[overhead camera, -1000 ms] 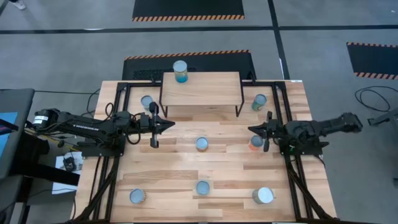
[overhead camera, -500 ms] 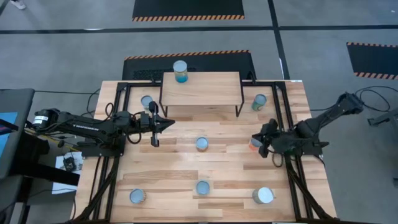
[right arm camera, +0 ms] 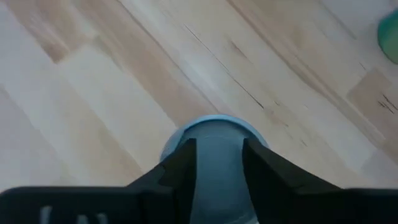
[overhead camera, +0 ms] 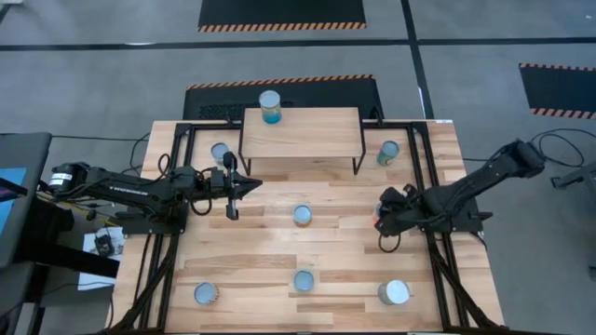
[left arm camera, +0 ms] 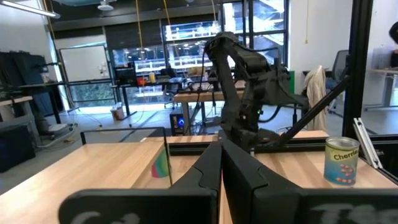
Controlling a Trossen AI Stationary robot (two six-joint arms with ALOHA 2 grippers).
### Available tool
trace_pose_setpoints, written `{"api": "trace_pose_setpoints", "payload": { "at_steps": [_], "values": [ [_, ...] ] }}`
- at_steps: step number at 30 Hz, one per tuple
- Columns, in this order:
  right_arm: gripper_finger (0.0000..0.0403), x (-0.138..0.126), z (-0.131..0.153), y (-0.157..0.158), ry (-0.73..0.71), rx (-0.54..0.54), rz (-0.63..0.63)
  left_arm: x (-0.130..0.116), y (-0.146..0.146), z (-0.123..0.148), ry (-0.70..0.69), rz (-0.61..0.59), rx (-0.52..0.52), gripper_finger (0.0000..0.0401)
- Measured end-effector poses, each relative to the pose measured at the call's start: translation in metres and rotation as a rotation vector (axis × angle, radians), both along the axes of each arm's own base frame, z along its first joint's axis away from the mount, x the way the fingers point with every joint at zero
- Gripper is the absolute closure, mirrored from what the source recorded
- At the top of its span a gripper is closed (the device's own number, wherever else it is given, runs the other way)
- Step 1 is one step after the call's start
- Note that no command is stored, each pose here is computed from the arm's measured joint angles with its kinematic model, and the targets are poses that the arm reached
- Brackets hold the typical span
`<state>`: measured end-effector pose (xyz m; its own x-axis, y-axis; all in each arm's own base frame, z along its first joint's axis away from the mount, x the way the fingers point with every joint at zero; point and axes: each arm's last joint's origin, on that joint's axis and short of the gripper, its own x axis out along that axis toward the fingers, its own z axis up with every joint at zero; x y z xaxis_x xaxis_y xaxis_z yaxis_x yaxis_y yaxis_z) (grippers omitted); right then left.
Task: Pick and place cans onto a shelf
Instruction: Put the canned meatballs on the shelf
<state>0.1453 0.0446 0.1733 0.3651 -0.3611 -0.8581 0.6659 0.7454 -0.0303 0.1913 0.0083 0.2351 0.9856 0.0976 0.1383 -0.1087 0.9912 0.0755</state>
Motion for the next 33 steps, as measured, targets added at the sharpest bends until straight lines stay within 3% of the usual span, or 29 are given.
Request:
{"api": "trace_pose_setpoints", "payload": {
  "at_steps": [9,22,33],
  "values": [
    [0.0208,0.012,-0.008,-0.004,0.025,0.050,-0.043,0.000,0.000,0.000,0.001,0.001,0.000,0.0399],
    [0.0203,0.022,0.013,-0.002,0.006,0.070,-0.015,0.000,0.000,0.000,0.003,0.003,0.004,0.0399],
    [0.0215,0.030,0.008,0.002,-0.001,0.095,0.005,0.000,0.000,0.000,0.004,0.005,0.010,0.0399]
  ]
}}
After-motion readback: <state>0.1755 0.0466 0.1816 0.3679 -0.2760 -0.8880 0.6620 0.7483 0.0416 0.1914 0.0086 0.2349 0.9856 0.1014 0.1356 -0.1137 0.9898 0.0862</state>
